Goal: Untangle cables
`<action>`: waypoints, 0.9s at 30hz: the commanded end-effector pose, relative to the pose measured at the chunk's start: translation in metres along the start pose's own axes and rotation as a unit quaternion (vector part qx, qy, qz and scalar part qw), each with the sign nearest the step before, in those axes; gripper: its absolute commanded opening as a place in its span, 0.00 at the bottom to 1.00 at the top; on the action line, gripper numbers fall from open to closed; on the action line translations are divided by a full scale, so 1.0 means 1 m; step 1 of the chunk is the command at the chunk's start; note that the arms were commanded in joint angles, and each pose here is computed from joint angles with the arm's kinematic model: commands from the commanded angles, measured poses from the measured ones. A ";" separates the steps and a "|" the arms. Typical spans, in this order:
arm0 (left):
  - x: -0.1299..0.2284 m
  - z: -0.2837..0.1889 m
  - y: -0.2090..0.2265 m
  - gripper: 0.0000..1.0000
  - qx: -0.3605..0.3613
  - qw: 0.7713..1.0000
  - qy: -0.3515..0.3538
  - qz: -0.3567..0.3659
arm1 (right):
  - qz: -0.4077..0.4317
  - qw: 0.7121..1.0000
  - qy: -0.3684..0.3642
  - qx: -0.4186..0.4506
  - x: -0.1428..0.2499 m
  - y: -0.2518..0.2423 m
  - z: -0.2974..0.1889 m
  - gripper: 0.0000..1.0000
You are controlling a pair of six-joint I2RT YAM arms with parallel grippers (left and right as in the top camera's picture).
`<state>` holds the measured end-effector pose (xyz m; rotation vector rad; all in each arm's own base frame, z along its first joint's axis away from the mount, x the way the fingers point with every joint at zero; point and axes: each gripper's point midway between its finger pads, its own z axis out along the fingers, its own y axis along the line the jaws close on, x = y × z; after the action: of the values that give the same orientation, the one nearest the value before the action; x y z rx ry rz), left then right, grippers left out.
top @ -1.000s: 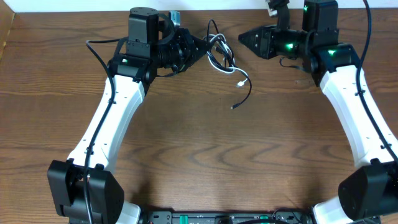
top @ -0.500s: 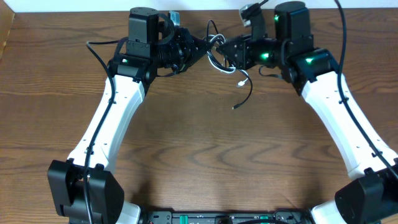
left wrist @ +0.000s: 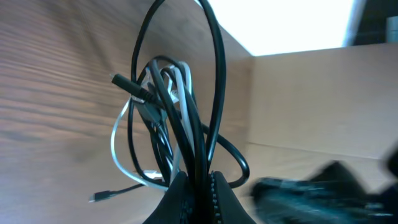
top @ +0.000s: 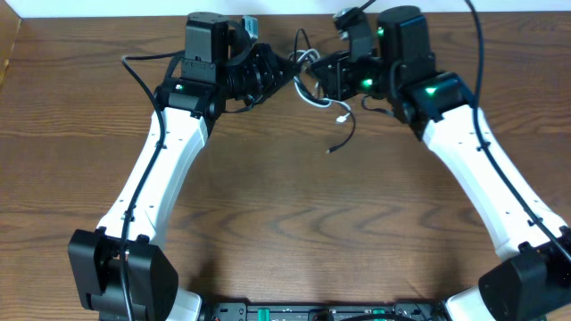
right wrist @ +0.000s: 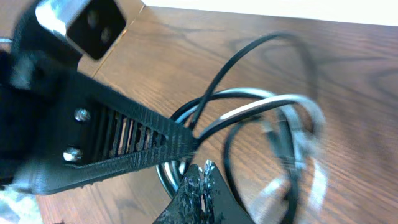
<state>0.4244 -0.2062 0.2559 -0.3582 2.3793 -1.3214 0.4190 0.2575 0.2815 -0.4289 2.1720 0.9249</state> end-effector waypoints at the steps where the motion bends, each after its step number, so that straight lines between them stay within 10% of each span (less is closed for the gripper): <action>1: -0.009 -0.002 0.009 0.07 -0.030 0.997 -0.028 0.062 | -0.007 0.999 -0.039 0.001 -0.022 0.005 -0.031 0.02; 27: -0.008 -0.001 0.008 0.08 -0.028 0.998 -0.025 0.048 | 0.023 0.999 0.004 0.037 0.001 -0.018 -0.019 0.01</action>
<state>0.4315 -0.1970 0.2491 -0.2944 2.3675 -1.1913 0.4142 0.2345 0.2858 -0.3697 2.2106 0.8831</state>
